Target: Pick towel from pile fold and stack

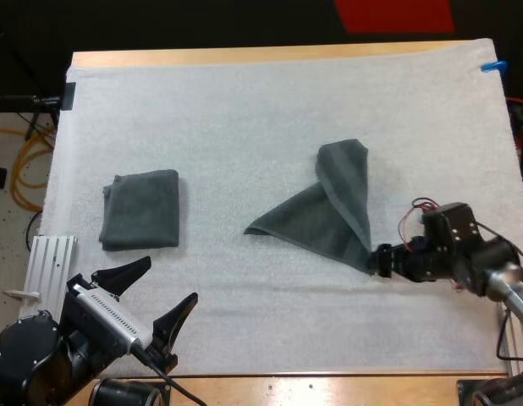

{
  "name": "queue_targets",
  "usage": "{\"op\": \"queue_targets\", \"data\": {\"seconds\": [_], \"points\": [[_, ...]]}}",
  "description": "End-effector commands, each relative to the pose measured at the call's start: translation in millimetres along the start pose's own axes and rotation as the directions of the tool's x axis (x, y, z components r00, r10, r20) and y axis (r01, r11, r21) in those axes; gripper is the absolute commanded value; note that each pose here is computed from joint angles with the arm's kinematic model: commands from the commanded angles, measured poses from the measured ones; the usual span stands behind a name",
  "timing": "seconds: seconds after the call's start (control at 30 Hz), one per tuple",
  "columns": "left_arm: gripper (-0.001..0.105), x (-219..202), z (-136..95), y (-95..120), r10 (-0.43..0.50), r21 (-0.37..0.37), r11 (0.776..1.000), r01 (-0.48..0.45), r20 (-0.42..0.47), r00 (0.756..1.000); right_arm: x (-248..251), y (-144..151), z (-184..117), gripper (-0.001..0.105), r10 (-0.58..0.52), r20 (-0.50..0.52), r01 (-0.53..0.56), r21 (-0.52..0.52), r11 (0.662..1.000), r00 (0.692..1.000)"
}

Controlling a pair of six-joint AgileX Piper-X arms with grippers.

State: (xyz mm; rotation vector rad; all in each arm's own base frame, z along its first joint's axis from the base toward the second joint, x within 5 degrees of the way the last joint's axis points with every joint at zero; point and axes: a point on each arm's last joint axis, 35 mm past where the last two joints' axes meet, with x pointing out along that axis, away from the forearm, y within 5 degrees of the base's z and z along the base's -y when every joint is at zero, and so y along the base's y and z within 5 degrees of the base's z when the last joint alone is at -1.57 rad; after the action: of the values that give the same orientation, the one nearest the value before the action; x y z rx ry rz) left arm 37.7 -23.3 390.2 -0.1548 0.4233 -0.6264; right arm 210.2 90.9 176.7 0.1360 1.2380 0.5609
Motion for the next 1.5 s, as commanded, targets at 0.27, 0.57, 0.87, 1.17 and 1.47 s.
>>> {"op": "queue_targets", "data": {"seconds": [0.27, 0.57, 0.87, 1.17, 1.47], "points": [[0.074, 0, 1, 0, -0.003, -0.008, 1.000, 0.003, -0.001, 1.000, 43, -14, 2, 0.061, 0.095, -0.087, -0.090, 0.057, 0.994, 0.992], [0.074, 0, 1, 0, -0.003, -0.008, 1.000, 0.003, -0.001, 1.000, 52, -18, 3, 0.013, 0.084, -0.093, -0.078, 0.066, 0.995, 0.992], [0.074, 0, -1, 0, -0.001, -0.016, 1.000, 0.001, -0.015, 1.000, 34, -12, 2, 0.000, 0.055, -0.075, -0.052, 0.045, 0.998, 0.996], [0.074, 28, -4, 14, 0.001, 0.011, 1.000, 0.001, -0.205, 0.979, -34, 9, -28, 0.000, -0.035, -0.105, 0.036, 0.011, 0.999, 0.994], [0.074, 90, 0, 33, -0.088, -0.045, 0.996, 0.076, -0.413, 0.907, -60, 12, -56, 0.000, -0.133, -0.097, 0.137, 0.032, 0.990, 0.986]]}}
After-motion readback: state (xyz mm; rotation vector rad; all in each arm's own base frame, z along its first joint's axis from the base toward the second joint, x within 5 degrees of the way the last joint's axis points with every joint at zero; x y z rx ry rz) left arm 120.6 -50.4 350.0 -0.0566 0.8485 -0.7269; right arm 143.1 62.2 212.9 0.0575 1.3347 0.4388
